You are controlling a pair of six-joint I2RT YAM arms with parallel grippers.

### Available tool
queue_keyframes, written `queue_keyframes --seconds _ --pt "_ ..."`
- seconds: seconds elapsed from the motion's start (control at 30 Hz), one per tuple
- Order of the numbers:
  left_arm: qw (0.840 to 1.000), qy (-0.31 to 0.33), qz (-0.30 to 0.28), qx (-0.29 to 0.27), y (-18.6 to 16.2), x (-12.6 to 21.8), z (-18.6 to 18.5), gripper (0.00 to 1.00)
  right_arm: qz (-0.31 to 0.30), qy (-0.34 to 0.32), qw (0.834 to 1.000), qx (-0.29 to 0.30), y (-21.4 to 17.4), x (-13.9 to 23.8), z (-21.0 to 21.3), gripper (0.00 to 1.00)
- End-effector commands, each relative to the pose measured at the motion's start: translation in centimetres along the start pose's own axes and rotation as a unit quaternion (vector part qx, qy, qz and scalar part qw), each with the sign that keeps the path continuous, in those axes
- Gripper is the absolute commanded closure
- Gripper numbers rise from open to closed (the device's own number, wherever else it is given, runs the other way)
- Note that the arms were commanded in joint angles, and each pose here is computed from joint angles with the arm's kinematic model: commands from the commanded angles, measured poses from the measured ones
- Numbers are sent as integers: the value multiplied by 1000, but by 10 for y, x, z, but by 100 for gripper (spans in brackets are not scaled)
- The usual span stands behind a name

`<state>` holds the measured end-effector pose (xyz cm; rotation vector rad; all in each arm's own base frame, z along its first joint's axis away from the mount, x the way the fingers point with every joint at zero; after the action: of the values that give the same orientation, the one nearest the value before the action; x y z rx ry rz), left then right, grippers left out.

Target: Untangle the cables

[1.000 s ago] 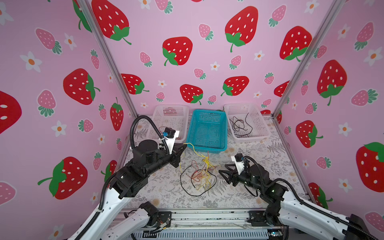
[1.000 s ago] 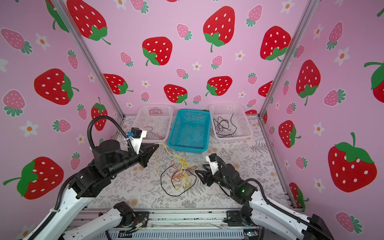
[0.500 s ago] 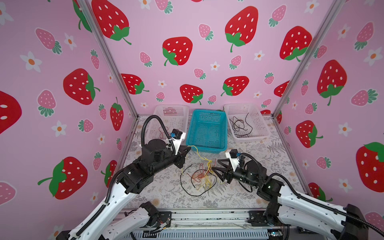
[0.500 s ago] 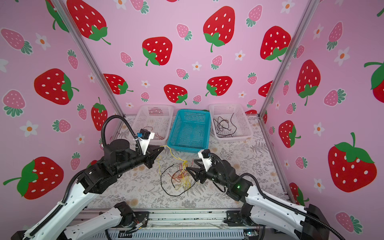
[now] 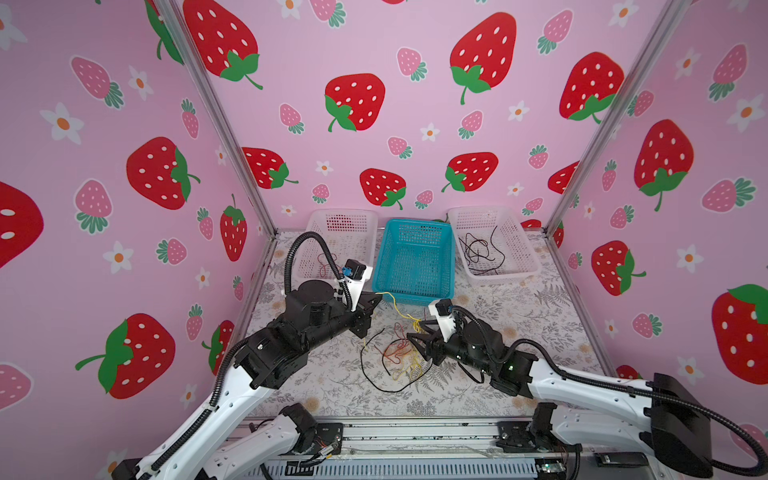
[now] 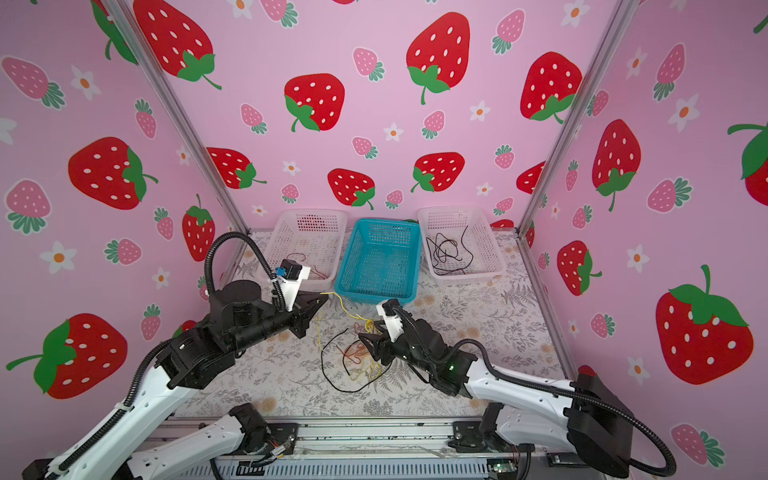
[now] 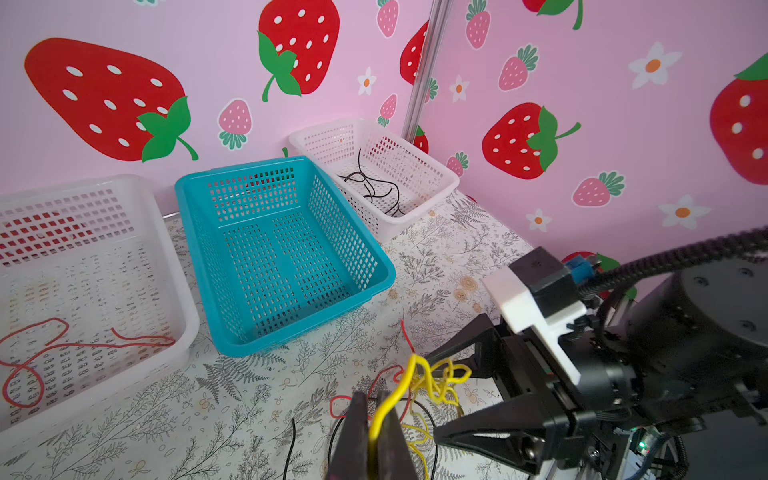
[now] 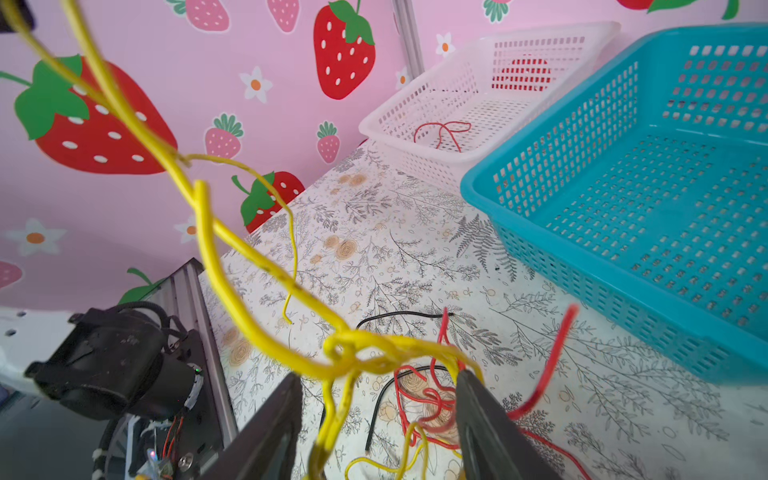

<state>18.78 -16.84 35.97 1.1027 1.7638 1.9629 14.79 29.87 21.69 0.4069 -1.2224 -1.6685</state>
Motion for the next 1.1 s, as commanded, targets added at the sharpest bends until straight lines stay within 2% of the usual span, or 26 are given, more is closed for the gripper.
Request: queue_keyframes --seconds 0.0,0.1,0.2,0.23,0.57,0.7,0.83,0.93,1.07 --pt "1000 7 -21 1 6 4 0 100 -44 -21 999 -18 22 -1 2 59" --pt "1000 15 -20 -5 4 8 2 100 -46 -25 999 -14 23 1 1 80" --pt "1000 24 -15 -12 1 11 4 100 -42 -22 999 -7 20 5 0 97" --pt "999 26 -13 -15 -1 12 4 100 -41 -19 999 -5 20 7 1 100" --pt "987 63 117 -86 -47 -3 17 100 0 47 998 49 23 31 23 100" --pt "989 53 111 -85 -47 -7 14 100 39 114 991 58 14 28 40 100" --pt "985 80 109 -108 -44 -8 22 100 58 154 985 56 7 26 49 100" --pt "974 116 128 -147 -45 -7 32 100 77 162 982 56 1 26 50 100" --pt "950 172 163 -202 -51 -6 48 100 109 199 972 55 -13 28 55 100"
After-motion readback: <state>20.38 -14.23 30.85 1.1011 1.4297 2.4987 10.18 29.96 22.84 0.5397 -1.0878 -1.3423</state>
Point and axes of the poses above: each gripper's point midway between its finger pads, its own x axis back along the fingers, its own z axis along the line the jaws close on, y = z × x, the point moved 5 cm from there along x, back along the fingers, and after that the axes turned 7 degrees about -x, right-handed, at the moved point
